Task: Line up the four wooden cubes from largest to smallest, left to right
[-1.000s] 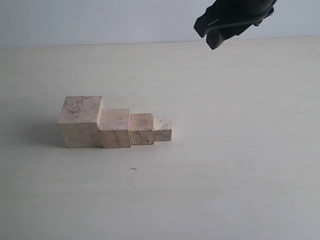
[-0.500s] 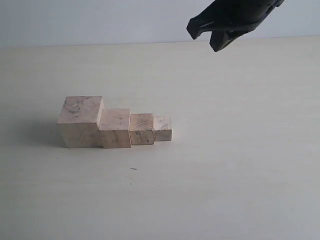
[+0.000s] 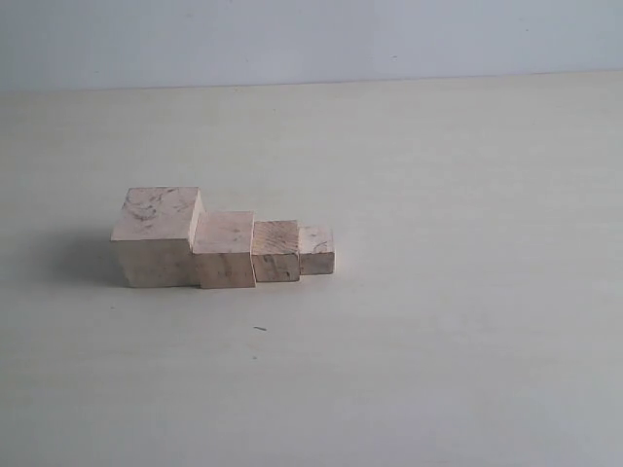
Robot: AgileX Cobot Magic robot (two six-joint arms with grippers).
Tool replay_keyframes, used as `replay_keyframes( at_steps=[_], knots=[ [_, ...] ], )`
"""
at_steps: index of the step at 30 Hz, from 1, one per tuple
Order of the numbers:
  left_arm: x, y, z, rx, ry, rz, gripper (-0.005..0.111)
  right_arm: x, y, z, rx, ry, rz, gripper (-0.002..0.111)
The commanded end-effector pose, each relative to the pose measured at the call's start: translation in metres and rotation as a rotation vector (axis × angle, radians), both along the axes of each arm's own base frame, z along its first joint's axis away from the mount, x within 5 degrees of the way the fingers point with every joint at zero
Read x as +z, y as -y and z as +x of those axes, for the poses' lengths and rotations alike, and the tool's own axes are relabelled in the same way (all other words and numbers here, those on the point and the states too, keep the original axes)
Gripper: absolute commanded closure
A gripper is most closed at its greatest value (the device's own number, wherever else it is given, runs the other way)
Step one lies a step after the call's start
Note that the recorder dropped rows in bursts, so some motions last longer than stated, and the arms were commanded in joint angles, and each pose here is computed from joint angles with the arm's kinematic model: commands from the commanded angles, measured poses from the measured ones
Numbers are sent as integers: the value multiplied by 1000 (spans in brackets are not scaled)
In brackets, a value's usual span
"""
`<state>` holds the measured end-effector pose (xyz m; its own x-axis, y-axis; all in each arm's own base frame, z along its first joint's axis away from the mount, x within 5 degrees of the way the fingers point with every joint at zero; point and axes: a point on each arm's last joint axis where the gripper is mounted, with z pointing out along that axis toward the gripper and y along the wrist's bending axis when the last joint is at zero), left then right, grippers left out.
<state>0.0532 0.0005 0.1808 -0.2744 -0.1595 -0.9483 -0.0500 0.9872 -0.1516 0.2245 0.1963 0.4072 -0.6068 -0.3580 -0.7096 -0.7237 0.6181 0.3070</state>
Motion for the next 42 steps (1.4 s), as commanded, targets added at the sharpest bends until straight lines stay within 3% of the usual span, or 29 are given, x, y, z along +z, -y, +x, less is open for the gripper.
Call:
replay_keyframes(
  at_steps=[1,13,20,24,32,37,42],
  knots=[
    [0,0,0,-2,12,-1,107,38,22,-30,-55,119,163,108],
    [0,0,0,-2,12,-1,107,78,56,-82,-50,246,262,108],
    [0,0,0,-2,12,-1,107,82,78,-88,-170,332,171,108],
    [0,0,0,-2,12,-1,107,75,90,-79,-274,399,42,108],
    [0,0,0,0,12,-1,107,10,136,-71,-531,387,-48,108],
    [0,0,0,0,12,-1,107,-58,173,-98,-751,500,-21,108],
    [0,0,0,0,12,-1,107,-117,190,-137,-880,648,29,108]
  ],
)
